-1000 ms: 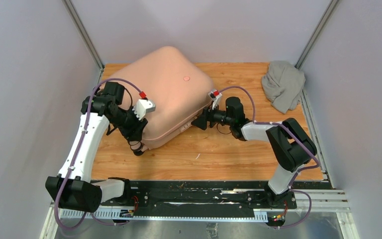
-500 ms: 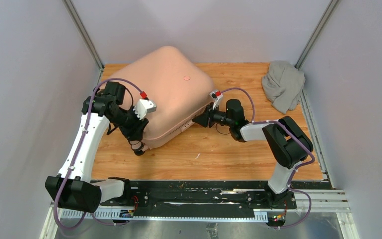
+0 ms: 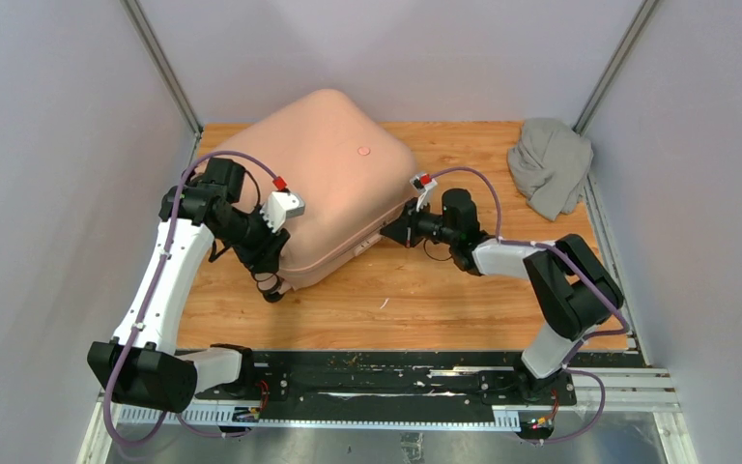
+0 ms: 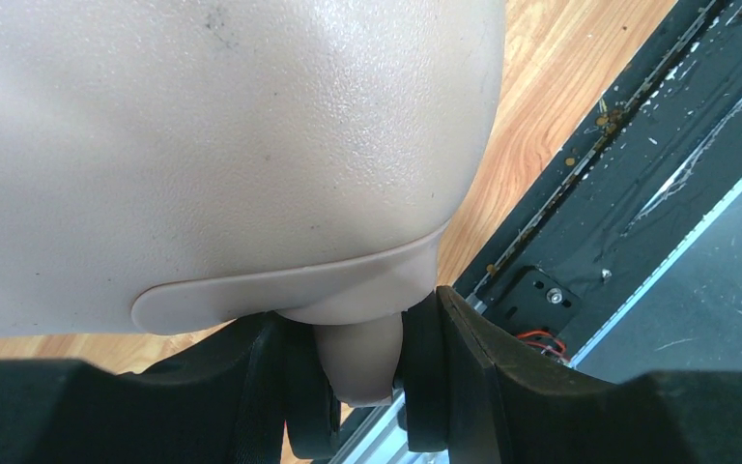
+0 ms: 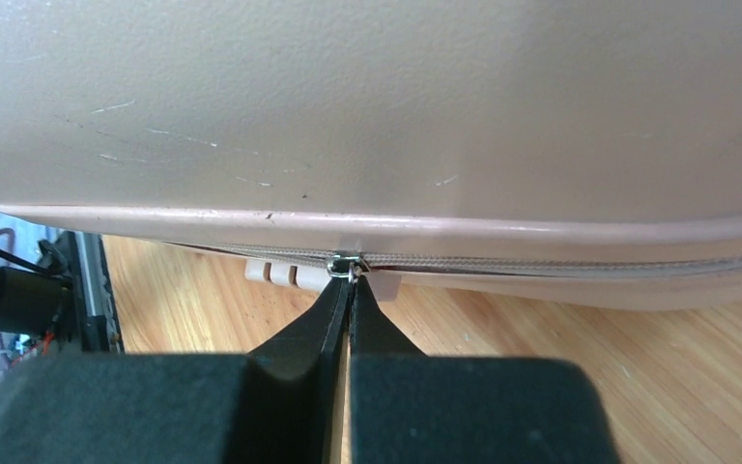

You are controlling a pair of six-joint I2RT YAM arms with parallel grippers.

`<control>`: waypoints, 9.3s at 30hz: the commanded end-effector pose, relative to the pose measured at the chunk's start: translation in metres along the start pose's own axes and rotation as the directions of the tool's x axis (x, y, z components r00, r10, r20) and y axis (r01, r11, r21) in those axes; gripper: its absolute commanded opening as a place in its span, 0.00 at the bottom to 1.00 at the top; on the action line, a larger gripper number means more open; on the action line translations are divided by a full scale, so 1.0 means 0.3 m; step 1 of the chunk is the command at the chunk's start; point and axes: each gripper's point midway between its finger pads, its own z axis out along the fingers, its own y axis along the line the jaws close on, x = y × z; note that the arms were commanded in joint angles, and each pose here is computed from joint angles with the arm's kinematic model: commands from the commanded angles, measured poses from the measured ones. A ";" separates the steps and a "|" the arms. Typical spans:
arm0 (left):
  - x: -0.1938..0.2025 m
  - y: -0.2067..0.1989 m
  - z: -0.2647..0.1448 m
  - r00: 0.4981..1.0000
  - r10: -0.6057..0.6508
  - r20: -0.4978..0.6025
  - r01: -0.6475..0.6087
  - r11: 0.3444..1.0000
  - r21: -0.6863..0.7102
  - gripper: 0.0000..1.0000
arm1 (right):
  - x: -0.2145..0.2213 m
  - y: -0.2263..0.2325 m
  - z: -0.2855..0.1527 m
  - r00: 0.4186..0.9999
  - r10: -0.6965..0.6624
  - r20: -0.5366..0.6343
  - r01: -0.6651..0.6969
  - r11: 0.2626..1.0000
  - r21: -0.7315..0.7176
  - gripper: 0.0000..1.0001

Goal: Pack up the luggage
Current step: Zip the luggage at the corner of the board.

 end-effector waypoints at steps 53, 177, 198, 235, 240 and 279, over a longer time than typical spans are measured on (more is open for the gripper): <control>-0.316 -0.012 0.085 0.907 -0.028 0.421 0.004 0.998 0.057 0.00 | 0.176 0.790 0.229 0.970 -0.223 -0.094 0.184 0.932 -0.312 0.00; 0.097 0.721 -0.280 0.942 -0.274 0.195 0.335 0.802 -0.495 0.00 | 0.038 0.051 -0.045 0.941 -0.253 -0.225 0.241 0.967 -0.080 0.64; 0.074 0.698 -0.278 0.936 -0.267 0.228 0.346 0.812 -0.469 0.00 | -0.048 0.026 -0.058 0.951 -0.251 -0.179 0.255 0.967 0.000 0.61; 0.060 0.699 -0.276 0.925 -0.284 0.253 0.373 0.810 -0.453 0.00 | 0.064 0.093 -0.017 0.964 -0.164 -0.209 0.121 0.971 -0.204 0.50; 0.057 0.698 -0.278 0.924 -0.284 0.256 0.374 0.810 -0.452 0.00 | 0.075 0.107 -0.033 0.964 -0.160 -0.211 0.113 0.970 -0.216 0.48; 0.042 0.679 -0.314 0.925 -0.266 0.273 0.370 0.800 -0.473 0.00 | -0.035 -0.001 -0.015 0.976 -0.202 -0.080 0.203 0.979 0.007 0.00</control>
